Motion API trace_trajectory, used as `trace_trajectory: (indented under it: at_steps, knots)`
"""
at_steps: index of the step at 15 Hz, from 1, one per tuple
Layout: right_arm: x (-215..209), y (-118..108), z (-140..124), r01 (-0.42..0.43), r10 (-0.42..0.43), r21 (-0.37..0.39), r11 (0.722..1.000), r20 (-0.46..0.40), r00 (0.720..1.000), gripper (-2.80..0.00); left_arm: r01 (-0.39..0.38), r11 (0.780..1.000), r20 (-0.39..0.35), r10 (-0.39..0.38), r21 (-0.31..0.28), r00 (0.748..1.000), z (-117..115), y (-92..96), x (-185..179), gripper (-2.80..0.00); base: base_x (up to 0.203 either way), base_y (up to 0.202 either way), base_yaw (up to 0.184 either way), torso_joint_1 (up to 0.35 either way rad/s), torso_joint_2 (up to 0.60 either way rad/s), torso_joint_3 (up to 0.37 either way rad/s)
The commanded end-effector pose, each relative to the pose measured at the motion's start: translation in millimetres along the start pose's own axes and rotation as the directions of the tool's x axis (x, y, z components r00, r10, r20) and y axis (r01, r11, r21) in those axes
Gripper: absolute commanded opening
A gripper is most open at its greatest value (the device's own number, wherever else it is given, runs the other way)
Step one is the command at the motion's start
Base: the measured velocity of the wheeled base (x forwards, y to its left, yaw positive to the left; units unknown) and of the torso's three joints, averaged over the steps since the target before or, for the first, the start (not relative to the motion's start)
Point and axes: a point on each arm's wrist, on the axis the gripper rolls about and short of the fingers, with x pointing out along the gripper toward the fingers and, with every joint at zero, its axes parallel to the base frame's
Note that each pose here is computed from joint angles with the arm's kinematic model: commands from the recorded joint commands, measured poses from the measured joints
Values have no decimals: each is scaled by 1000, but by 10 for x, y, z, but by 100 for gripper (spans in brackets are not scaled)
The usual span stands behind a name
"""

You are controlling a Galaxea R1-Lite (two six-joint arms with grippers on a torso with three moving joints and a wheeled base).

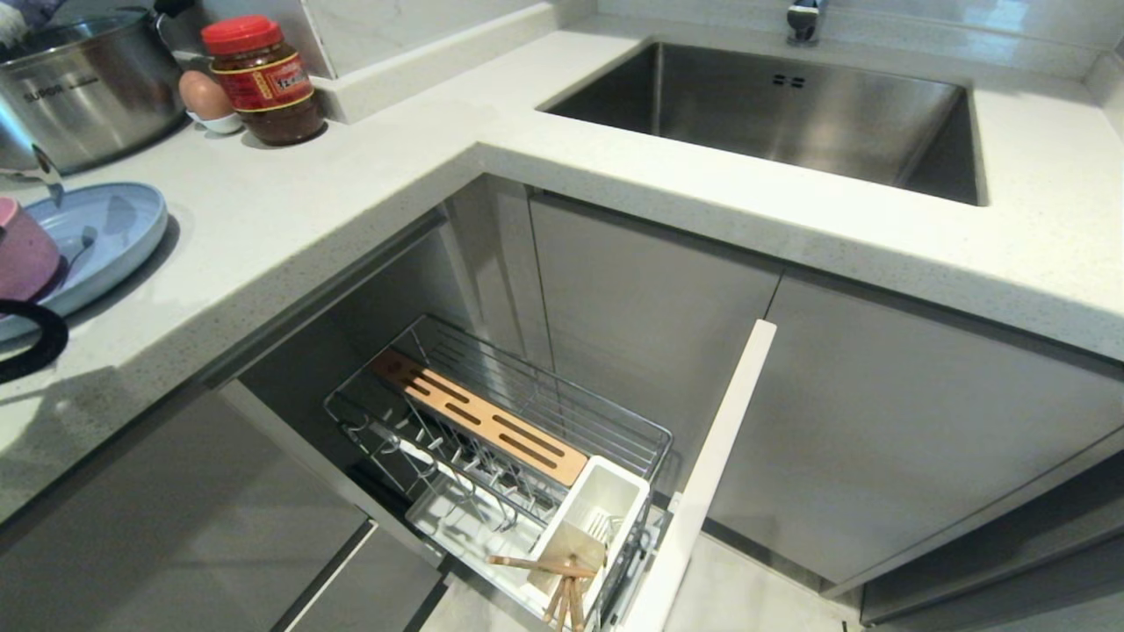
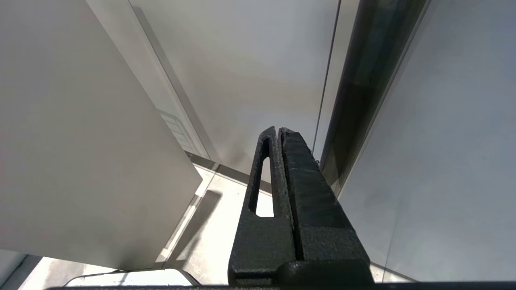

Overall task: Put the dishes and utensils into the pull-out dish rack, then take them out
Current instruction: Take the spoon out of the cupboard

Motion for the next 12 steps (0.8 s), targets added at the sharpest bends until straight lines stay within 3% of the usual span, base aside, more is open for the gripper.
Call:
trace_trajectory:
  at_steps: [1,7,12]
  knots:
    - [-3,0,-1,0,0,1,1000,5,1000,-280,16,1000,17,-16,18,1000,-75,87,-62,-280,0,0,0,0,0,0]
    - [-3,0,-1,0,0,1,1000,5,1000,-280,83,996,-15,-83,17,996,-196,98,-99,-280,0,0,0,0,0,0]
    - [-3,0,-1,0,0,1,1000,5,1000,-280,83,996,-46,-82,16,996,-273,108,-123,-280,0,0,0,0,0,0]
